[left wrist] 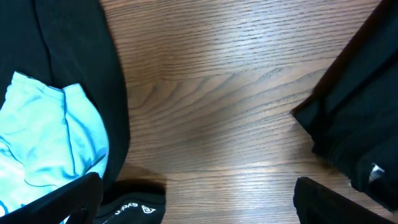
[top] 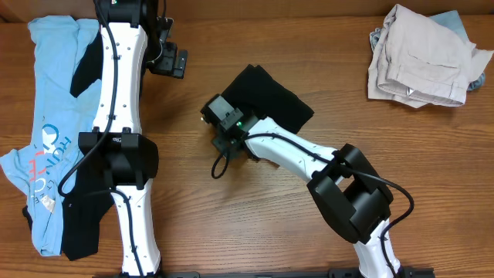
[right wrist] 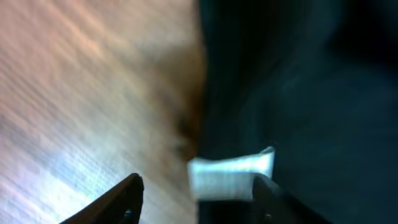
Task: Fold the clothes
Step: 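Grasp the folded black bundle with the right gripper and lift it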
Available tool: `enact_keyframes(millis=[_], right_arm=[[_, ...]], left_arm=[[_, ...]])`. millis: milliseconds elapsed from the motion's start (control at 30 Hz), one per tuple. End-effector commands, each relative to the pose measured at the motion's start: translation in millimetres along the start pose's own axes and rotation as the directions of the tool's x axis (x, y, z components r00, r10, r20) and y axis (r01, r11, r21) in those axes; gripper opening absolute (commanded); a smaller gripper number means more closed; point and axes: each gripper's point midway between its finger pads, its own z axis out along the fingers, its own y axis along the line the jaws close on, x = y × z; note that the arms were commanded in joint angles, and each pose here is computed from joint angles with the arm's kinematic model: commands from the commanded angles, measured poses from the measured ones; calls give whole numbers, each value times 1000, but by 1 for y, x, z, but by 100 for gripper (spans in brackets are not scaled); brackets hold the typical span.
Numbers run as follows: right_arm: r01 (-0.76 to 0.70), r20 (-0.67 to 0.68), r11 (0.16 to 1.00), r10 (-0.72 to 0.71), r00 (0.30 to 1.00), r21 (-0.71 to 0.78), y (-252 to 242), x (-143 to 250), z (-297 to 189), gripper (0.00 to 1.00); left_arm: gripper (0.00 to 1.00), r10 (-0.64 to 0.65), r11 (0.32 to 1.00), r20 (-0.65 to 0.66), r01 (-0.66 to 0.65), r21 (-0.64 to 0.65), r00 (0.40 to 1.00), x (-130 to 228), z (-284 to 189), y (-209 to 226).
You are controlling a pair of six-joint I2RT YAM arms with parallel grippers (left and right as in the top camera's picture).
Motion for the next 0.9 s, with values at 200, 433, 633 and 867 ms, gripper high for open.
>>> enact_keyframes(millis=[200, 433, 633, 867], right_arm=[[40, 39, 996, -43, 998, 79, -35, -13, -8, 61], [68, -41, 997, -67, 997, 21, -23, 9, 24, 61], [82, -94, 995, -87, 992, -56, -3, 25, 38, 62], [64, -98, 997, -68, 993, -49, -4, 26, 41, 33]], left_arm=[[100, -15, 1000, 34, 15, 11, 999, -4, -12, -2], [100, -15, 1000, 32, 15, 11, 999, -4, -12, -2], [100, -14, 1000, 18, 14, 11, 1000, 0, -11, -3], [100, -14, 1000, 20, 14, 11, 1000, 0, -11, -3]])
